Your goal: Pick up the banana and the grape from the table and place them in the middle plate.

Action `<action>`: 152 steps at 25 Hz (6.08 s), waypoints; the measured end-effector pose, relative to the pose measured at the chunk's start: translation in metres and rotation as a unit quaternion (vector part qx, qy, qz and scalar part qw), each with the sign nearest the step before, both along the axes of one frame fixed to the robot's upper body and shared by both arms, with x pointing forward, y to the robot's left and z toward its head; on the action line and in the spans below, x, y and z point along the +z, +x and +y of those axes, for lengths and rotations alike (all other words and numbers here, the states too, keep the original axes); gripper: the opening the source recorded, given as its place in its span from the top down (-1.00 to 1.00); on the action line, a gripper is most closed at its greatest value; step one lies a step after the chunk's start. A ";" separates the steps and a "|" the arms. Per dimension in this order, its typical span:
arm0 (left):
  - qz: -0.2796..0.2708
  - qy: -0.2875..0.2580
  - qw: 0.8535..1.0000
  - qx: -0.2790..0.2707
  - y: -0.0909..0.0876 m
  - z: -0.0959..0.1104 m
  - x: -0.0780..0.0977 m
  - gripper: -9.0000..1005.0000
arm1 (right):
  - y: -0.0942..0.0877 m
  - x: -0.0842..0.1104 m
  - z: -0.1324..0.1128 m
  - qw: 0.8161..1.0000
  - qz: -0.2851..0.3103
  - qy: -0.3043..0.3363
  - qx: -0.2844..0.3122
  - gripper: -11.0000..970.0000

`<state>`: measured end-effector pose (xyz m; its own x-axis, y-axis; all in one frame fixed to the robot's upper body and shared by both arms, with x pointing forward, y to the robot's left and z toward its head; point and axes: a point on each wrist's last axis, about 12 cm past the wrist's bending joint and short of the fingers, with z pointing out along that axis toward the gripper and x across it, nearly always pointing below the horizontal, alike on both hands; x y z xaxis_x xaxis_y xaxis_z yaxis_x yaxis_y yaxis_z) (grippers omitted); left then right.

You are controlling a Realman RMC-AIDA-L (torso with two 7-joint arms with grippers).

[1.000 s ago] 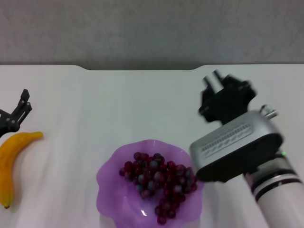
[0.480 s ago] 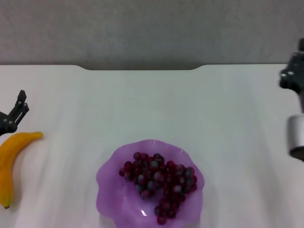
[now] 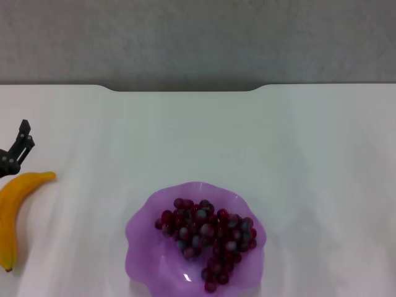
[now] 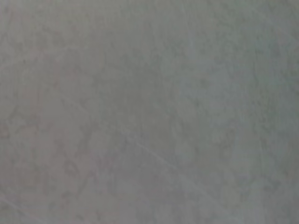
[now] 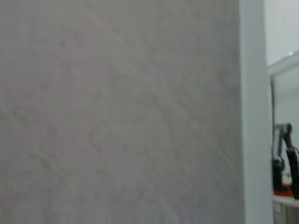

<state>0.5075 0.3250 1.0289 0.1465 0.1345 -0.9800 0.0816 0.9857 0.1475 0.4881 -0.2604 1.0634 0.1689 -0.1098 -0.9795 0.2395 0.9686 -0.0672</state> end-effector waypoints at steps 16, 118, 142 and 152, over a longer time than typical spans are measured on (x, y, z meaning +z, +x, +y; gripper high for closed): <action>0.035 -0.045 0.998 0.000 -0.004 -0.018 -0.008 -0.78 | -0.011 -0.042 -0.017 0.996 0.081 0.017 -0.022 0.94; 0.352 -0.007 0.934 0.060 0.025 0.034 -0.023 -0.44 | -0.002 -0.046 0.001 0.993 0.110 0.017 0.037 0.94; 0.270 -0.061 0.960 0.034 0.030 0.025 -0.006 -0.02 | -0.002 -0.052 0.003 0.990 0.132 0.022 0.046 0.93; 0.116 -0.129 0.978 -0.114 -0.002 0.018 0.037 -0.02 | -0.001 -0.053 0.002 0.989 0.137 0.021 0.048 0.93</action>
<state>0.5054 0.3430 1.0656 -0.0862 -0.1316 -0.9876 0.3053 0.9401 -0.1519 0.4869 -0.2584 1.0107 -0.0959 -0.0634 -0.9934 0.1257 0.9892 -0.0752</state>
